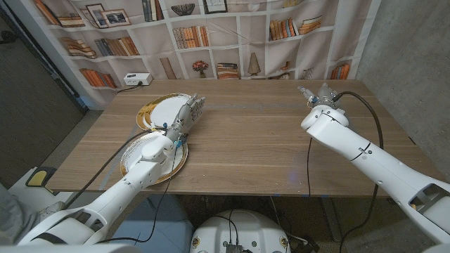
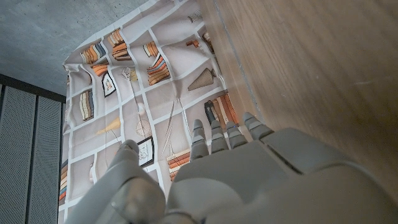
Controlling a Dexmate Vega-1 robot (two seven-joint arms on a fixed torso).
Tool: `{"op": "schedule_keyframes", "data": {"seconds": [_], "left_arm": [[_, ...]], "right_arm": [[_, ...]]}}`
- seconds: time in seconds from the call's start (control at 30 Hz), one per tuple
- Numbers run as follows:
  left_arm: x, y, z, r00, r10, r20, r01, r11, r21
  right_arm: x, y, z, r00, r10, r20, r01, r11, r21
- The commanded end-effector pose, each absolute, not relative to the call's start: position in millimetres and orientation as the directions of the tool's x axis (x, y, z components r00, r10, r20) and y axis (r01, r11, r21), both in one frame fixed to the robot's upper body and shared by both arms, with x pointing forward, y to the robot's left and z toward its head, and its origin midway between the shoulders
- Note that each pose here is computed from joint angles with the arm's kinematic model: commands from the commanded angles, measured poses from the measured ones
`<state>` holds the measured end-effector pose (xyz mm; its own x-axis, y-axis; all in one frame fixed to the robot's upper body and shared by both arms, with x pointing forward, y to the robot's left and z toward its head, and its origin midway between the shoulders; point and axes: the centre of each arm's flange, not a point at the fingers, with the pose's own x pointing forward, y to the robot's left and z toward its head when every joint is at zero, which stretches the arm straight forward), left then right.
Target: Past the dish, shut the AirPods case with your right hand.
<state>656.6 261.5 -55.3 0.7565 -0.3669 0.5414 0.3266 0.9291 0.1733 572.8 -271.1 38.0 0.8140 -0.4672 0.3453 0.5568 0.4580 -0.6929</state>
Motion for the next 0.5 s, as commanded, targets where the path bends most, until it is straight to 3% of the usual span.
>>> {"op": "schedule_keyframes", "data": {"seconds": [0.03,0.5], "left_arm": [[652.1,263.7,-53.3,0.760,-0.364,0.538,0.314,0.931,0.186],[647.2,263.2,-52.5,0.746,-0.354,0.564,0.298,0.935,0.194]], "right_arm": [[570.0,-277.0,43.0,0.809,-0.479,0.340,0.554,0.432,-0.711],[572.9,-283.0,46.6,0.816,-0.506,0.280,0.519,0.427,-0.740]]}}
